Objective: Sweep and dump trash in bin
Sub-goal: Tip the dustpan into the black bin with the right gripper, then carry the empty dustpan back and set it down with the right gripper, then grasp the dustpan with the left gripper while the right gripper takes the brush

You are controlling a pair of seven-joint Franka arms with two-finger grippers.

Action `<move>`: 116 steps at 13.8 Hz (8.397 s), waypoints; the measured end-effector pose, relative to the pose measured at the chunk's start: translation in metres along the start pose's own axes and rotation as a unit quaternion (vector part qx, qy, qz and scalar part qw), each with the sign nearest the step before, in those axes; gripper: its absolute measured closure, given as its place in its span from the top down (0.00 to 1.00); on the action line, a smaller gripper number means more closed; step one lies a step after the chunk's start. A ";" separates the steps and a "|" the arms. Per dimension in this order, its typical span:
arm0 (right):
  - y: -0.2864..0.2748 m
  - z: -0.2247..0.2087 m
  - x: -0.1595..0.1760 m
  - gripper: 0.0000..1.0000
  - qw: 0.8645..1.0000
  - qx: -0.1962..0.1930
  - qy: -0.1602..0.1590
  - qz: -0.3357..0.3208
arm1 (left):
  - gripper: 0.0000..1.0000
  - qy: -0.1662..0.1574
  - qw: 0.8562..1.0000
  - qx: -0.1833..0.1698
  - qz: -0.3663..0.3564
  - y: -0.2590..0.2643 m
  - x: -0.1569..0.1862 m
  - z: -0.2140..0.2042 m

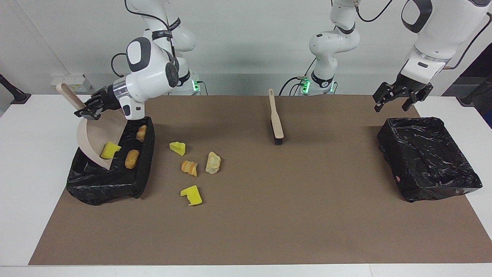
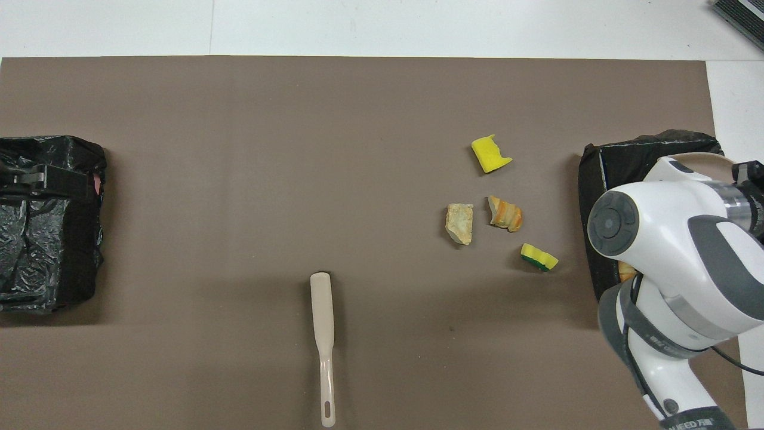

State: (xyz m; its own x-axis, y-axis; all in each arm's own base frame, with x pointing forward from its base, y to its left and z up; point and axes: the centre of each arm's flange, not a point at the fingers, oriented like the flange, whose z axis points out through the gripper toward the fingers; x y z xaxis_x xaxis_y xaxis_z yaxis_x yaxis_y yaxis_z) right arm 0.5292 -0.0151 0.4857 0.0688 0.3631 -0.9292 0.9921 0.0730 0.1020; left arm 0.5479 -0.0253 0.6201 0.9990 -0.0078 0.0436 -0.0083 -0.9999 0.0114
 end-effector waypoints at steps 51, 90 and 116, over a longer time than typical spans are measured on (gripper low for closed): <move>0.051 -0.146 -0.019 0.32 0.931 0.078 0.252 0.252 | 1.00 -0.001 1.000 0.000 -0.005 -0.005 0.000 0.000; 0.072 -0.428 0.237 0.87 0.529 0.502 0.344 0.591 | 1.00 0.034 0.999 -0.002 -0.028 -0.028 0.017 0.016; -0.216 -0.458 0.302 0.26 0.593 0.487 0.305 0.564 | 1.00 -0.023 0.998 -0.048 0.042 0.301 -0.001 0.234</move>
State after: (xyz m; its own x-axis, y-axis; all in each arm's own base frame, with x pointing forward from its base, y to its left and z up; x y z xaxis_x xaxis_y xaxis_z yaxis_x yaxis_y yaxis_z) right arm 0.2882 0.5039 0.3454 0.9901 -0.0399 -0.1342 -0.0393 -0.9992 0.0067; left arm 0.5542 -0.3294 0.3898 0.9955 -0.0947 0.0027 -0.0945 -0.9900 0.1052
